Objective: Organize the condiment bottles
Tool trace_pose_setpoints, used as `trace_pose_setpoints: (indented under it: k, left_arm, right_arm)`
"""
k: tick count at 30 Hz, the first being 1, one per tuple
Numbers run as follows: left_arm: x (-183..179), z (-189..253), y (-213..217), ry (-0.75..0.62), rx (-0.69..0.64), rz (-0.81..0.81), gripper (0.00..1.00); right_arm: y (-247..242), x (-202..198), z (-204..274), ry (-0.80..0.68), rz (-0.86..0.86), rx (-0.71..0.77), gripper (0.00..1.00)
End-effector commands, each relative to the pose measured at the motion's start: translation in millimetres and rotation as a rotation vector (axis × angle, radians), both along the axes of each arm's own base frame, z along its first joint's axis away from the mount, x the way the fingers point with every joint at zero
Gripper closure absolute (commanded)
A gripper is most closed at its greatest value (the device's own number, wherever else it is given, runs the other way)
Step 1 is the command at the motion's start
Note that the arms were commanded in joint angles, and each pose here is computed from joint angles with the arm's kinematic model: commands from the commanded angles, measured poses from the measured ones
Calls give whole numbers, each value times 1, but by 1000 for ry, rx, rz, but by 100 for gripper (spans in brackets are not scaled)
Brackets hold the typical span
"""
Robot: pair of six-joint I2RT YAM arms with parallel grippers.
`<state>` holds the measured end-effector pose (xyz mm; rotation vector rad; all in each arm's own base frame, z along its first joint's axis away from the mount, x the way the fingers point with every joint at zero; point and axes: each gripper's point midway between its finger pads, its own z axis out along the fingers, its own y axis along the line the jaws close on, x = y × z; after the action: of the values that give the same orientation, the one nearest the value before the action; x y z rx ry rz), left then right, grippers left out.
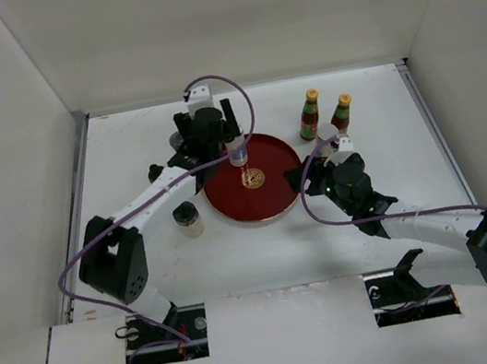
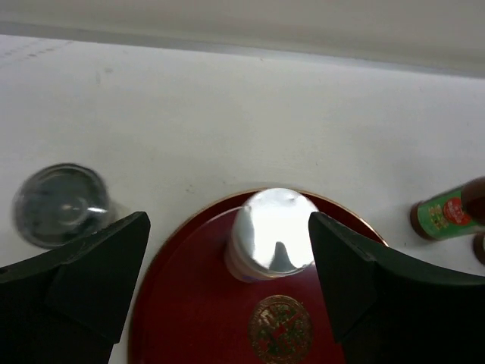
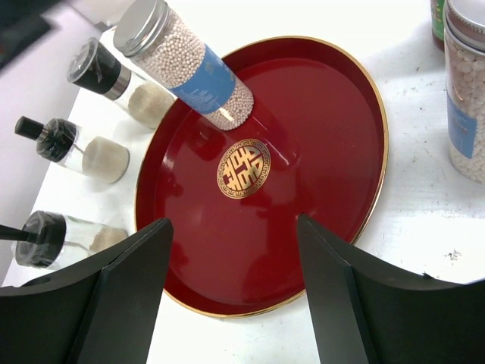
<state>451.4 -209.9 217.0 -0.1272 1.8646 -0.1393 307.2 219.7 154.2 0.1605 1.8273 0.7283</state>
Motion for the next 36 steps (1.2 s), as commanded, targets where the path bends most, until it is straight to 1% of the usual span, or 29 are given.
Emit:
trace_pose_setpoints:
  k: [1, 3, 7, 10, 18, 21, 23, 28, 32, 34, 36]
  left_arm:
    - [-3, 39, 57, -98, -54, 162, 15]
    - [-4, 29, 78, -77, -67, 207, 16]
    - [0, 10, 97, -15, -58, 239, 16]
    - [5, -2, 104, 7, -50, 251, 16]
    - [29, -34, 109, 83, -17, 248, 16]
    - [37, -43, 111, 95, -10, 250, 17]
    - [42, -45, 112, 95, -7, 251, 20]
    - [49, -39, 110, 70, -1, 251, 35]
    - [46, -23, 106, 25, 5, 246, 54]
    - [40, -6, 102, -8, 9, 239, 59]
    - [29, 15, 95, -50, 4, 223, 59]
  right_arm:
    - [-2, 7, 9, -29, -20, 35, 27]
    - [1, 7, 8, -28, -13, 26, 27]
    - [2, 8, 4, -20, -12, 22, 27]
    - [4, 8, 5, -22, -3, 17, 26]
    - [6, 8, 8, -32, 7, 11, 18]
    - [7, 8, 4, -22, 8, 11, 18]
    - [8, 8, 5, -21, 12, 5, 18]
    - [10, 7, 6, -29, 21, 8, 18]
    - [14, 5, 7, -33, 35, 4, 18]
    - [13, 5, 6, -31, 31, 5, 18]
    - [14, 5, 4, -24, 38, 7, 18]
